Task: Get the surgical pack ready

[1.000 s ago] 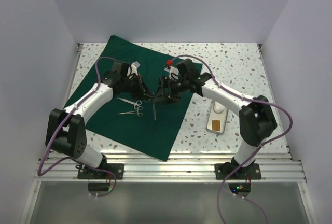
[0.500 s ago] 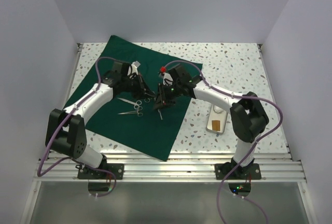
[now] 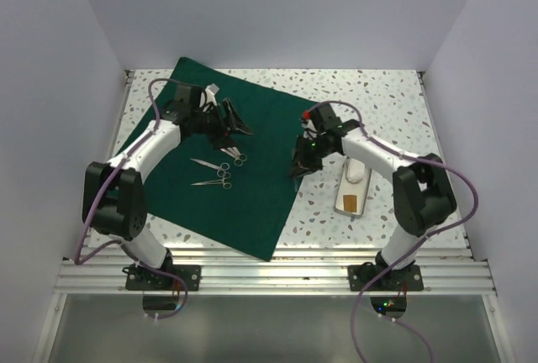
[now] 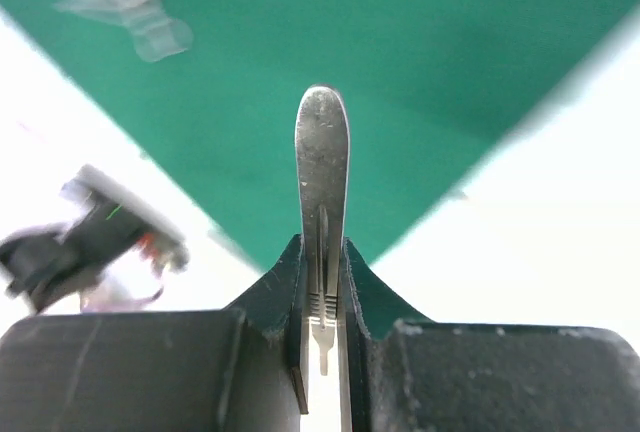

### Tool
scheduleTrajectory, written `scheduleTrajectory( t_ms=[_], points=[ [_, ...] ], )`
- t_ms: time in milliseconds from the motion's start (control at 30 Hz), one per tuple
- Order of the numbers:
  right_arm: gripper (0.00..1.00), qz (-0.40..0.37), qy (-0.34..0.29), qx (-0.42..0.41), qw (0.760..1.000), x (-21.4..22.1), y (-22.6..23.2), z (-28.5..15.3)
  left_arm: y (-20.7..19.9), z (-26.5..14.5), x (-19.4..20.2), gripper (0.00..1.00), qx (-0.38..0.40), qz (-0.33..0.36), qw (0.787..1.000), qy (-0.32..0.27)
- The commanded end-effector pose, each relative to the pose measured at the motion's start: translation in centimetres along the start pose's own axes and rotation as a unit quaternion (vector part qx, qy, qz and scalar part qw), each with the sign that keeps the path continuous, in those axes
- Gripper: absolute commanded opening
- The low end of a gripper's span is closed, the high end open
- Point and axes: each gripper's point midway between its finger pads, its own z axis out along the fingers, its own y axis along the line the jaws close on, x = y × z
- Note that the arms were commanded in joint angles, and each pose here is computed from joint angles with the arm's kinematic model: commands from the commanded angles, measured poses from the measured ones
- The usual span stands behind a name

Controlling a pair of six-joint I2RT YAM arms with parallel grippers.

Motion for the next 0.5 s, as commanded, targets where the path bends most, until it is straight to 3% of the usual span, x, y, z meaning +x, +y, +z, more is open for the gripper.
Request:
scheduleTrajectory(
  t_ms=[0,67,200,300,400,467],
  points=[
    [0.00,0.022,-0.036,0.152,0.987,0.4,-8.0,-6.2,0.9,0.8,-2.7,0.74,-0.017,0.017,1.000,-0.018],
    [0.00,0.020,-0.030,0.208,0.978,1.5,-10.8,-8.0,1.4,1.3,-3.5,0.68,-0.028,0.009,0.999,-0.021],
    [0.00,0.080,-0.036,0.263,0.961,3.1,-16.5,-9.5,4.3,2.6,-5.2,0.66,-0.104,-0.024,0.993,-0.048],
    [0.00,0.087,-0.036,0.273,0.957,3.3,-18.1,-8.8,6.5,2.9,-6.5,0.60,-0.173,-0.060,0.980,-0.076],
    [0.01,0.088,-0.040,0.282,0.954,3.0,-18.9,-8.3,8.5,4.6,-6.9,0.60,-0.238,-0.073,0.967,-0.061],
    [0.06,0.086,-0.047,0.285,0.954,2.8,-19.1,-8.2,7.9,4.6,-8.1,0.59,-0.258,-0.067,0.961,-0.069]
  ],
)
